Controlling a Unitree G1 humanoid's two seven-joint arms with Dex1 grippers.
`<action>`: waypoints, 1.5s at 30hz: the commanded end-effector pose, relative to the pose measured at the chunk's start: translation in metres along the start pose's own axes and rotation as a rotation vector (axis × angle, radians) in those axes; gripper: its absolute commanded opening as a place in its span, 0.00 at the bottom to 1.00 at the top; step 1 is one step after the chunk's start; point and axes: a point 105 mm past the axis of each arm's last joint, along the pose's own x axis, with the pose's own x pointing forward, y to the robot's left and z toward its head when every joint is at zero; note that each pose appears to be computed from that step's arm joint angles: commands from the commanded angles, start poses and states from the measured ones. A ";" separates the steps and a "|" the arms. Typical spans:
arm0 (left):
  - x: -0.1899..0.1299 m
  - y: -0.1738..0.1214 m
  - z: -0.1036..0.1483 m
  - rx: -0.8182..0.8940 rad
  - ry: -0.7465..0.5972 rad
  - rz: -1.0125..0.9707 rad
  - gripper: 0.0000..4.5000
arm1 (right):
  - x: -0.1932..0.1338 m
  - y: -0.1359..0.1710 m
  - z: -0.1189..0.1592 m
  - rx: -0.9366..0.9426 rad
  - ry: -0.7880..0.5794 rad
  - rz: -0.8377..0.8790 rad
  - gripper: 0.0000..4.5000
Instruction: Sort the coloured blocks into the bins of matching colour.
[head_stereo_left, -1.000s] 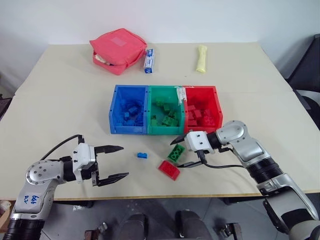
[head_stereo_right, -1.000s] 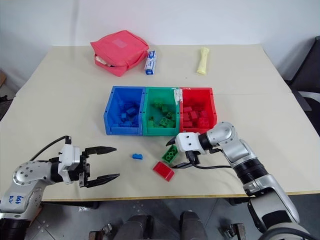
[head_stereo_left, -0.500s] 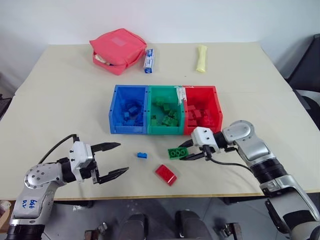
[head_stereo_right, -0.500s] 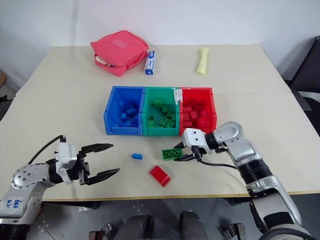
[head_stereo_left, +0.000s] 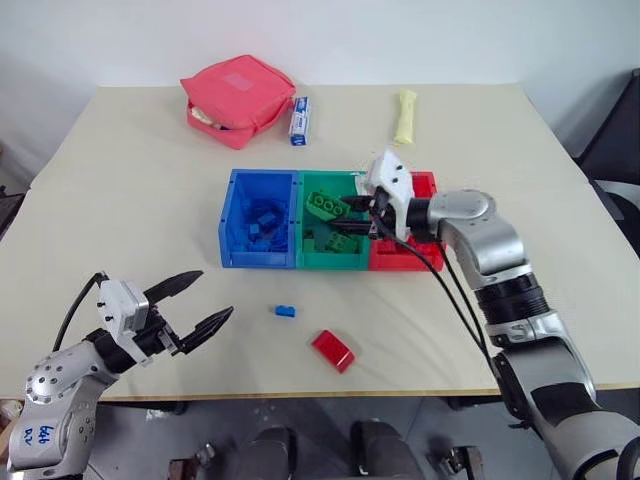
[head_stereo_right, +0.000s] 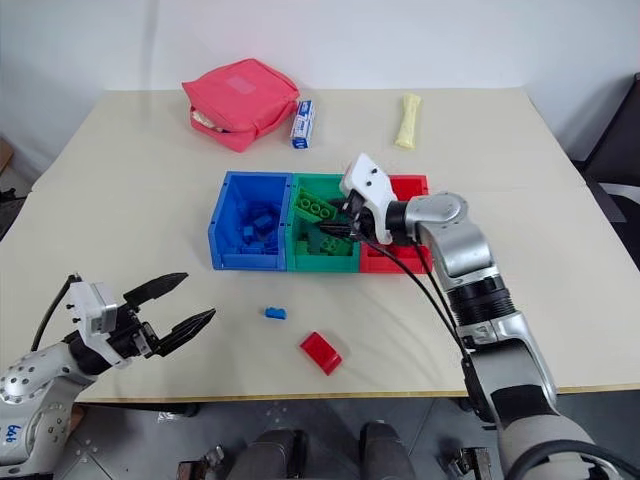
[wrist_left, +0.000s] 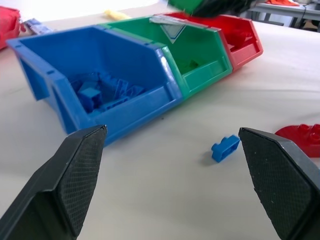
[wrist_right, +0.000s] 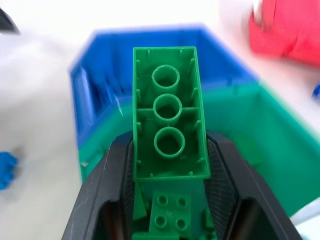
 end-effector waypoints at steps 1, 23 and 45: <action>-0.005 0.002 0.007 0.024 -0.012 0.001 1.00 | -0.003 -0.014 0.018 -0.043 -0.044 -0.071 0.53; 0.054 -0.021 -0.001 0.187 0.031 -0.474 1.00 | -0.190 0.069 -0.061 -0.039 0.041 -0.188 0.99; 0.025 -0.021 -0.009 0.154 0.127 -0.547 1.00 | -0.059 0.148 -0.062 0.222 0.111 0.217 0.99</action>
